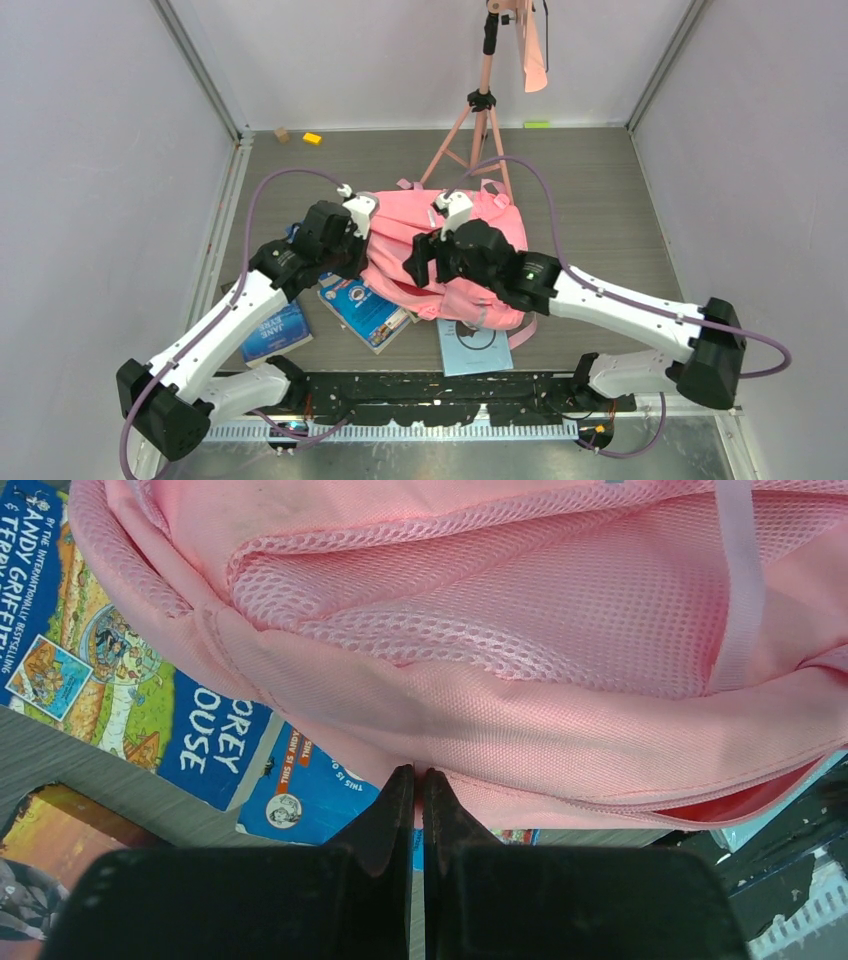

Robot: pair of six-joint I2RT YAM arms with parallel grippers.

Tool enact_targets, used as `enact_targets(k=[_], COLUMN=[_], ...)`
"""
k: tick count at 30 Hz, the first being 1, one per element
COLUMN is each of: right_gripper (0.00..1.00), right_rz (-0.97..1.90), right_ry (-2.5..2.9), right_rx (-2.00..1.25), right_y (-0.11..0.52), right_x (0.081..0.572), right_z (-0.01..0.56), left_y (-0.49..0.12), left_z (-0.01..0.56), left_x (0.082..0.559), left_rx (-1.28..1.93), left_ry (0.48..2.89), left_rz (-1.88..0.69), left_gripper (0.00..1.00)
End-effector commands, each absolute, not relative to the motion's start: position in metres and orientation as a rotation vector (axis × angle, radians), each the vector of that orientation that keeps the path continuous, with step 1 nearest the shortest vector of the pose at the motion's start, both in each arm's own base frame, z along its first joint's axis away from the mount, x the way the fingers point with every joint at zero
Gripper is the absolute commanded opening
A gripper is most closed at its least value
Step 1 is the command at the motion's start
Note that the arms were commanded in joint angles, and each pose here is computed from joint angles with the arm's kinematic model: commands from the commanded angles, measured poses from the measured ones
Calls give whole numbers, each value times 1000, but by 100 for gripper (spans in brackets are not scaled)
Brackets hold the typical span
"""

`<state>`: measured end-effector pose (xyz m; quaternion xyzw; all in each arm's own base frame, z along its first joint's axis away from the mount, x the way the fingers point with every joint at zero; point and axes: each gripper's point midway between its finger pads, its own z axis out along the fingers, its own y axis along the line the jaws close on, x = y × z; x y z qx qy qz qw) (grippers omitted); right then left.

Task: Pack the student bag
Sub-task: Unzip the student bag at the center of the board.

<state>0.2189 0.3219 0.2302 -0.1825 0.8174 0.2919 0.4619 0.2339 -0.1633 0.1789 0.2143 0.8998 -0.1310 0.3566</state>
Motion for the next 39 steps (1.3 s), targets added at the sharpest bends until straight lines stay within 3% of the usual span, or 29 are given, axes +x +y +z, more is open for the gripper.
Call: enact_targets(k=[1, 11, 15, 17, 18, 20, 39], right_gripper=[81, 71, 58, 38, 21, 4, 1], right_rz=[852, 867, 781, 745, 734, 720, 817], right_ry=[1948, 1980, 1974, 1975, 1972, 1972, 1924], right_rx=[-512, -558, -559, -570, -570, -571, -592], right_y=[362, 400, 401, 399, 398, 395, 358], right_x=[223, 233, 239, 239, 240, 239, 204], right_z=[251, 234, 231, 229, 230, 230, 250], left_y=[-171, -170, -168, -159, -153, -144, -119], left_z=[198, 202, 202, 201, 199, 198, 193], left_x=[236, 235, 236, 241, 243, 247, 266], left_rx=[563, 544, 539, 493, 469, 437, 259], left_ry=[2232, 2214, 2213, 2224, 2235, 2245, 2293], left_rz=[-395, -405, -396, -328, -285, -232, -258], left_gripper=[0, 0, 0, 0, 0, 0, 0])
